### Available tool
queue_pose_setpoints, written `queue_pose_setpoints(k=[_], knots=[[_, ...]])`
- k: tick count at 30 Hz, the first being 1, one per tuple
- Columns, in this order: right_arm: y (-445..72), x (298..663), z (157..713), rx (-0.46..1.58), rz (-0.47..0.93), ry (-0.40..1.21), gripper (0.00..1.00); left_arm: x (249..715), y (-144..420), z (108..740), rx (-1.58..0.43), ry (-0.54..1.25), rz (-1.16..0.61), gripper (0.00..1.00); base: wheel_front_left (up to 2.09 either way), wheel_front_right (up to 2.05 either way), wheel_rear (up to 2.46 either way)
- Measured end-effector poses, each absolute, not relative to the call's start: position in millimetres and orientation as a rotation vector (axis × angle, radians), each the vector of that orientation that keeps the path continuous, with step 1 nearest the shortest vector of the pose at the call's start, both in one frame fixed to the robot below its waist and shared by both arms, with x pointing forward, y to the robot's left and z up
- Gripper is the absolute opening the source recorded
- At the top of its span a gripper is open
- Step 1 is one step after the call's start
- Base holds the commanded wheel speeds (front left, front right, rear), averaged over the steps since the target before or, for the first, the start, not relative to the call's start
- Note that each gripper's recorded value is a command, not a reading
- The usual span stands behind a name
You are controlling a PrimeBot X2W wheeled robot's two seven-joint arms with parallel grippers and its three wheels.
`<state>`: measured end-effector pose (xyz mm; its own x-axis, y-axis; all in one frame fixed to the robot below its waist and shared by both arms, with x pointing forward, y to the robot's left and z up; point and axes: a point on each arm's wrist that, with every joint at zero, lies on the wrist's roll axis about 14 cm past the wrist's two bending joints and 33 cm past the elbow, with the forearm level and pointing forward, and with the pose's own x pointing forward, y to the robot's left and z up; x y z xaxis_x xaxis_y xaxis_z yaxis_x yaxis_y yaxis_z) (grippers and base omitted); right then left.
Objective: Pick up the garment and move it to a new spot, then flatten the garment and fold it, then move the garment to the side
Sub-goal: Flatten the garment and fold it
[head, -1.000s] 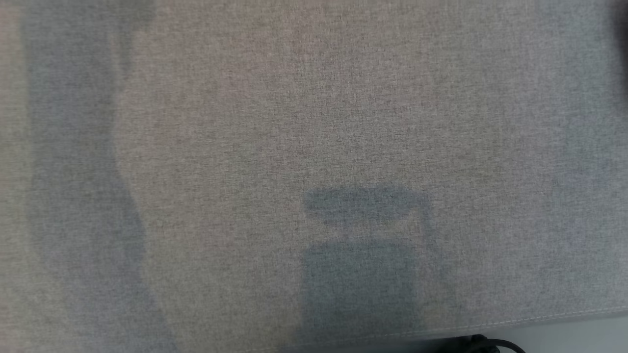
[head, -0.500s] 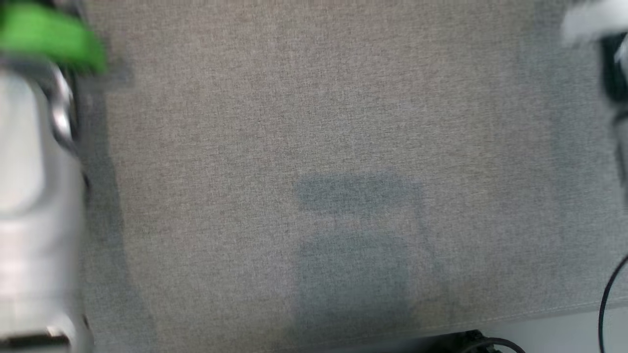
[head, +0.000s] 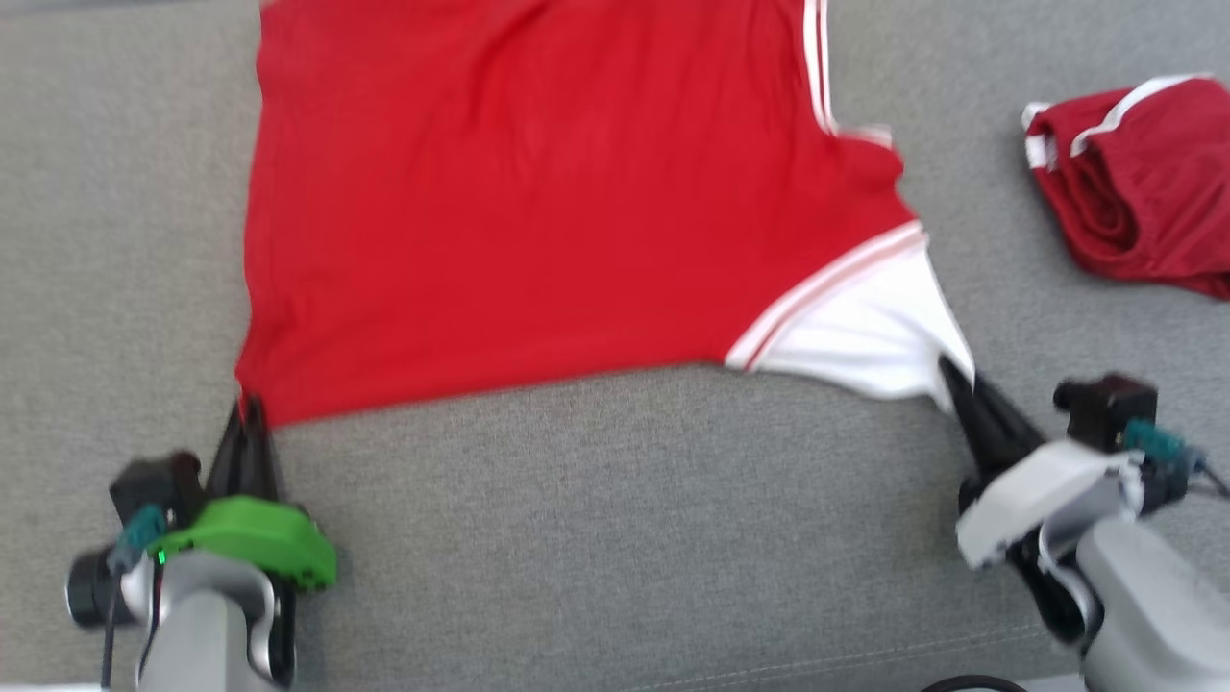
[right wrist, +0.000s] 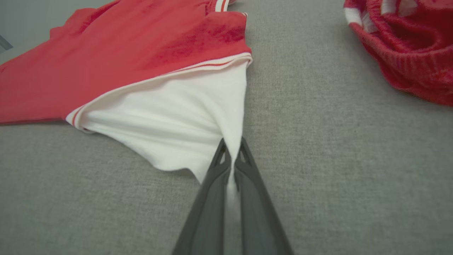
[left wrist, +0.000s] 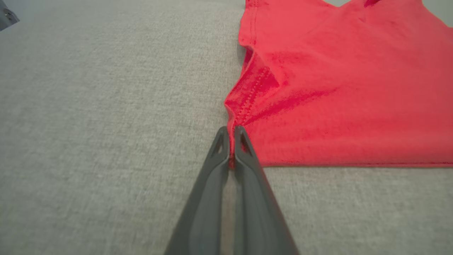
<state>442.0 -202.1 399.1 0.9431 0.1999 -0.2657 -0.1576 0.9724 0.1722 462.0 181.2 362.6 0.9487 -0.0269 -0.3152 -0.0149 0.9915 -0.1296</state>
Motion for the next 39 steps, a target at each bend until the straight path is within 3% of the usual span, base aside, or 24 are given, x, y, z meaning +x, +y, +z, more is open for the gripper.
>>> queue_pose_setpoints(k=[5, 20, 23, 26, 32, 39], knots=[[-197, 387, 391, 0.168, 0.19, 0.348, 0.0, 411, 188, 362, -0.17, 0.362, 0.039, 0.0, 0.0, 0.0, 0.0], [-191, 287, 373, 0.201, 0.231, 0.462, 0.0, 309, 194, 361, -0.228, 0.398, 0.089, 0.0, 0.0, 0.0, 0.0], [-190, 293, 380, 0.207, 0.25, 0.446, 0.0, 313, 193, 371, -0.232, 0.36, 0.084, 0.0, 0.0, 0.0, 0.0], [-192, 320, 408, 0.208, 0.253, 0.345, 0.0, 322, 191, 382, -0.232, 0.319, 0.072, 0.0, 0.0, 0.0, 0.0], [-186, 367, 451, 0.202, 0.279, 0.197, 0.0, 373, 186, 432, -0.222, 0.15, 0.034, 0.0, 0.0, 0.0, 0.0], [-179, 411, 460, 0.174, 0.292, 0.167, 0.0, 406, 177, 436, -0.201, 0.137, 0.007, 0.0, 0.0, 0.0, 0.0]])
